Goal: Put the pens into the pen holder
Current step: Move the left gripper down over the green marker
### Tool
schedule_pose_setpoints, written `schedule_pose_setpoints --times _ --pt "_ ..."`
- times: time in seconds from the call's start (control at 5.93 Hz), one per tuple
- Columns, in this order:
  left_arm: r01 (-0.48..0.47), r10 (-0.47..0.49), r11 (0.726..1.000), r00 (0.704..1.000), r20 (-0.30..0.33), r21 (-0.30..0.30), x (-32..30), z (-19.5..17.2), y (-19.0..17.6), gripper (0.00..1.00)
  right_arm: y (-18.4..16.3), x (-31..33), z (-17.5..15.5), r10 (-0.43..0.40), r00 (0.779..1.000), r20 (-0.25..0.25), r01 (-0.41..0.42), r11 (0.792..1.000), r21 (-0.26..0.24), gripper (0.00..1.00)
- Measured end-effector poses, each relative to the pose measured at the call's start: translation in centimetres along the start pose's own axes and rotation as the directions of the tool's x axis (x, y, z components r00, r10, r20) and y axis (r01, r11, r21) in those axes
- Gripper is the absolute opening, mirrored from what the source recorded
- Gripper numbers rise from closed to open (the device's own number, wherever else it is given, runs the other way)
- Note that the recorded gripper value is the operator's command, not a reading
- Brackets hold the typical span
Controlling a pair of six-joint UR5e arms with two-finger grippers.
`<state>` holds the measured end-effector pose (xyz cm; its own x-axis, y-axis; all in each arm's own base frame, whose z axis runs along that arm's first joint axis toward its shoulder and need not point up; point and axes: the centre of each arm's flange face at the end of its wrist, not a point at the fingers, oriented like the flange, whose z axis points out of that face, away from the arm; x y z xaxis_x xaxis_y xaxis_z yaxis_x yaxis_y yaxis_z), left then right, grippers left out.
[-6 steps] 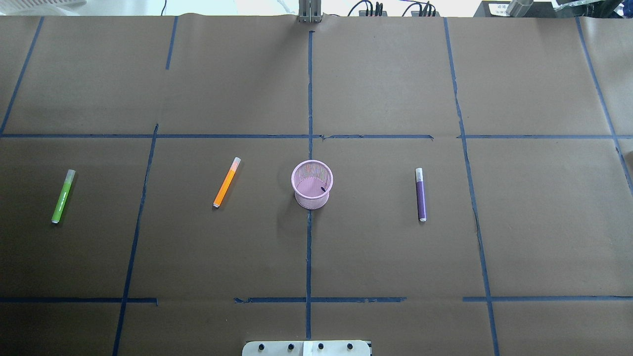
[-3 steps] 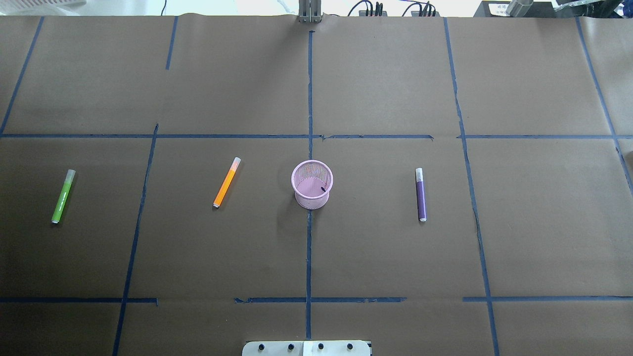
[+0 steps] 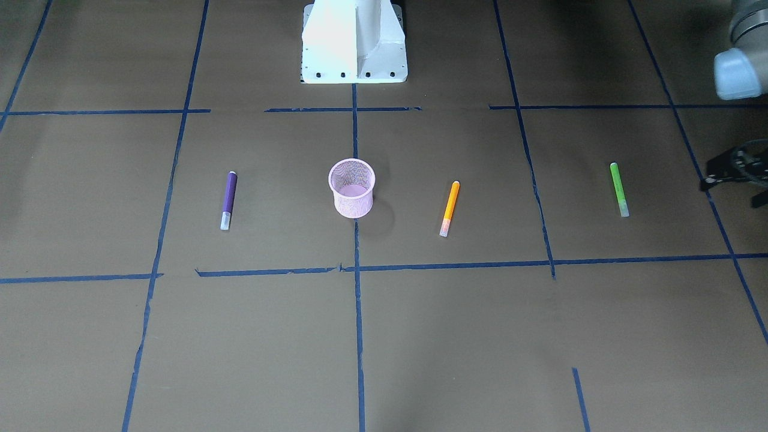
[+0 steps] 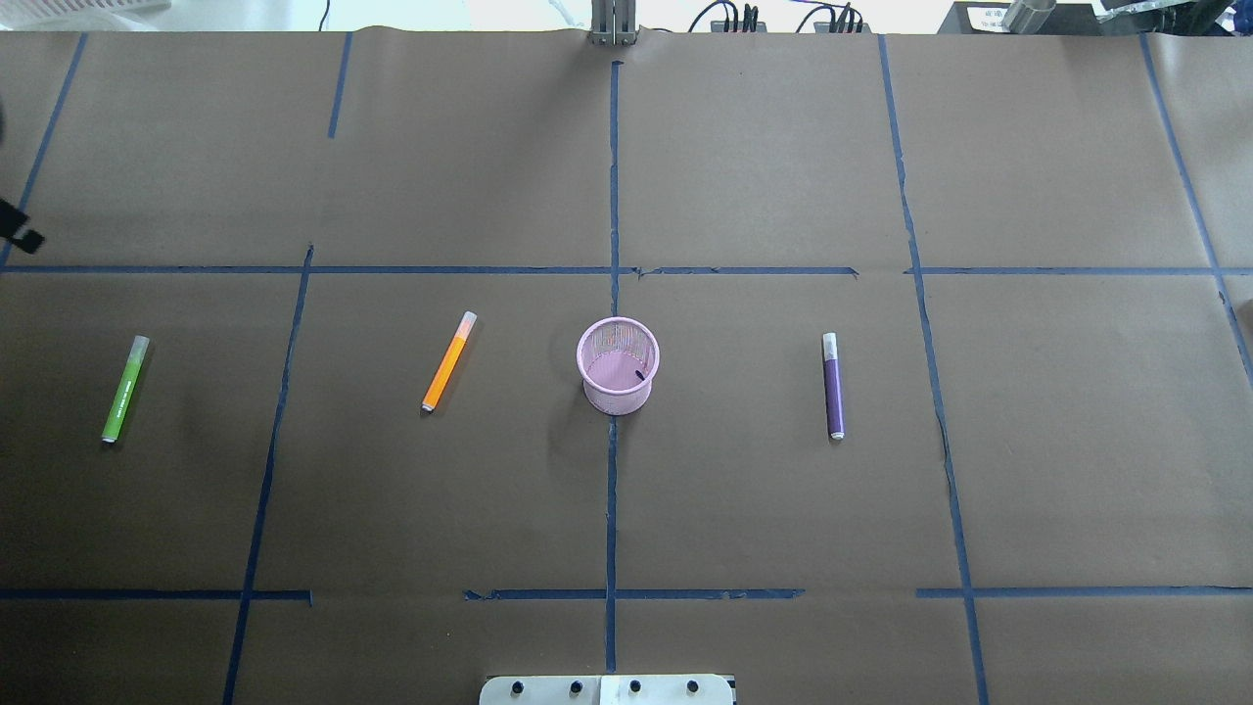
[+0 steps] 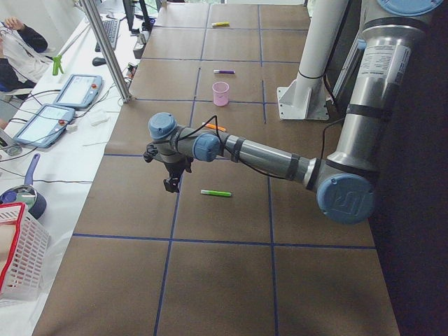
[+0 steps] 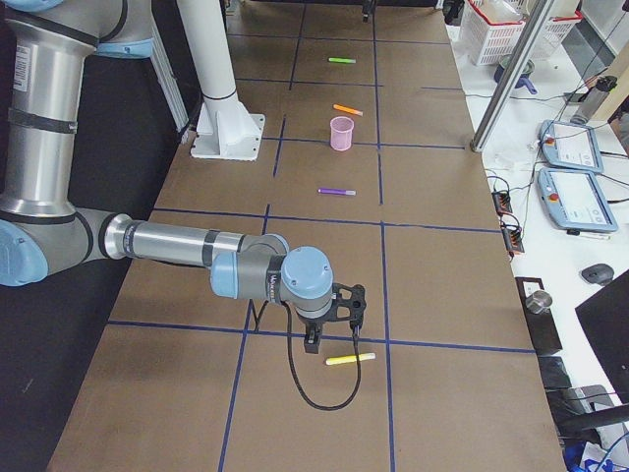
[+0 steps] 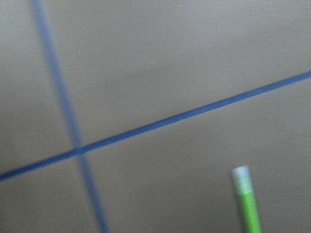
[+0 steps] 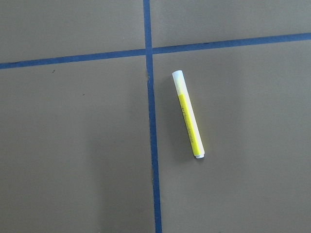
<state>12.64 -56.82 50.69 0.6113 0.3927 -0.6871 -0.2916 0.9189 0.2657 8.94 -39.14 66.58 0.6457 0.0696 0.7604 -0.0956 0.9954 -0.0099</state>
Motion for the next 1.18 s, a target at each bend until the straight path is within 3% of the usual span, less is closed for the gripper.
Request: schedule_pose_setpoints --times 0.34,0.51,1.01,1.18 --pt "-0.015 0.015 1.000 1.000 0.001 -0.004 4.6 2.2 -1.8 1.00 -0.1 0.1 0.1 -0.010 1.000 -0.003 0.010 1.000 0.002 1.00" --pt "0.048 -0.048 0.999 0.999 0.008 -0.007 4.7 2.7 -0.9 1.00 -0.3 0.0 0.0 -0.029 1.000 -0.002 0.029 0.999 0.017 1.00" --pt "0.286 -0.287 0.957 0.958 0.011 0.048 3.5 6.9 6.6 1.00 -1.0 -0.7 -0.6 -0.051 0.999 0.000 0.051 0.998 0.044 1.00" --pt "0.307 -0.310 0.950 0.948 0.066 0.053 5.4 9.9 7.2 1.00 -1.5 -0.6 -0.5 -0.052 0.999 0.000 0.052 0.998 0.045 1.00"
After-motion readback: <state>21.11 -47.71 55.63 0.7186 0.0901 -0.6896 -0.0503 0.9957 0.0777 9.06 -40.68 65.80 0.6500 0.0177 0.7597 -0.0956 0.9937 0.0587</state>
